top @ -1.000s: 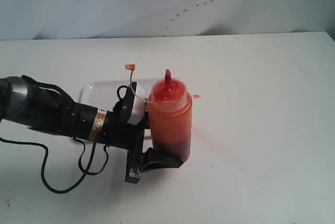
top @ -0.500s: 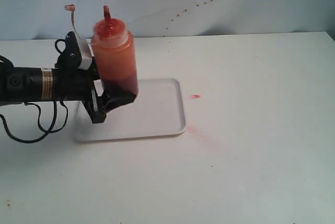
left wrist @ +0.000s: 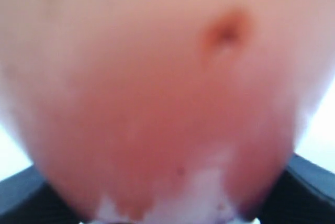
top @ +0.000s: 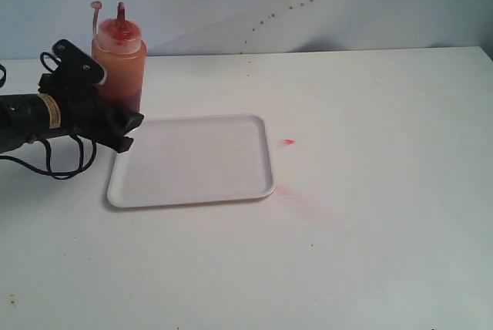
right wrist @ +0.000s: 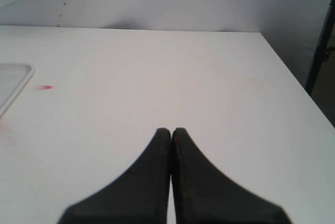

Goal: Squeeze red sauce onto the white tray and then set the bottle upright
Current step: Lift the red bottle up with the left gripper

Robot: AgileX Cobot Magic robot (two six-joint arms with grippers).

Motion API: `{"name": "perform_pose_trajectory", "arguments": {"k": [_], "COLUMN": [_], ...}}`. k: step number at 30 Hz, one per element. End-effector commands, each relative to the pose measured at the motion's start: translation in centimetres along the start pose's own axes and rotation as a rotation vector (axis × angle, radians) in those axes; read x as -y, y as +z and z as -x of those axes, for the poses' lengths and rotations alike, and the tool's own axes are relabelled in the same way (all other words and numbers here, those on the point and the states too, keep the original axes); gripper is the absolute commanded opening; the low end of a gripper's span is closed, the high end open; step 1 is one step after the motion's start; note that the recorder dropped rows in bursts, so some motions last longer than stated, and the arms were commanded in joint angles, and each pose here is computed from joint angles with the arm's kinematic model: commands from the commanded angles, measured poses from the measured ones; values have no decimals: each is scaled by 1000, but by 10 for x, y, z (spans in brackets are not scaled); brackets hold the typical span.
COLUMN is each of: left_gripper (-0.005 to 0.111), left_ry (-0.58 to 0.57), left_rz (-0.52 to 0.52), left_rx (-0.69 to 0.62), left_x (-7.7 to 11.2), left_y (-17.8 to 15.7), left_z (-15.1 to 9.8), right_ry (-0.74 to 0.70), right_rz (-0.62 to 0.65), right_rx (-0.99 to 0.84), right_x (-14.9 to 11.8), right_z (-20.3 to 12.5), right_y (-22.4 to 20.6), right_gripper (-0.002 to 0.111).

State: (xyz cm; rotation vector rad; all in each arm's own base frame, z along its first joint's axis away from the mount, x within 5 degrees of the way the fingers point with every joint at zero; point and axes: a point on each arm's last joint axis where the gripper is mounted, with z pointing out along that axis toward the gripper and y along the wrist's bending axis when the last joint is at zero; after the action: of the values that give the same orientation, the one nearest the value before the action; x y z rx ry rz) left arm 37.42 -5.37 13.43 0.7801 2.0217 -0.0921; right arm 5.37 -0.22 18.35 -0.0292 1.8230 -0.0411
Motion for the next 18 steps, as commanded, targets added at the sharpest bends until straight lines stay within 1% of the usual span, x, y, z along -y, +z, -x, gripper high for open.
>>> {"name": "perform_pose_trajectory", "arguments": {"k": [1, 5, 11, 12, 14, 16, 17, 18], "left_gripper": [0, 0, 0, 0, 0, 0, 0, 0], "left_ry": [49, 97, 191, 265, 342, 418, 422, 458], "left_rz": [83, 96, 87, 73, 66, 84, 98, 121], "left_rx": [-8, -53, -71, -89, -85, -96, -101, -109], "left_x": [-9, -10, -8, -2, 5, 8, 7, 4], "left_y": [-4, -4, -3, -1, 1, 2, 2, 1], "left_z": [4, 0, 0, 1, 5, 7, 7, 8], "right_ry": [-3, -3, -3, -3, -3, -3, -3, -3], "right_rz": [2, 2, 2, 2, 2, 2, 2, 2], "right_rx": [8, 8, 8, 8, 8, 8, 8, 8], "right_x": [0, 0, 0, 0, 0, 0, 0, 0], "right_z": [0, 0, 0, 0, 0, 0, 0, 0], "right_y": [0, 0, 0, 0, 0, 0, 0, 0], "right_gripper": [0, 0, 0, 0, 0, 0, 0, 0]}}
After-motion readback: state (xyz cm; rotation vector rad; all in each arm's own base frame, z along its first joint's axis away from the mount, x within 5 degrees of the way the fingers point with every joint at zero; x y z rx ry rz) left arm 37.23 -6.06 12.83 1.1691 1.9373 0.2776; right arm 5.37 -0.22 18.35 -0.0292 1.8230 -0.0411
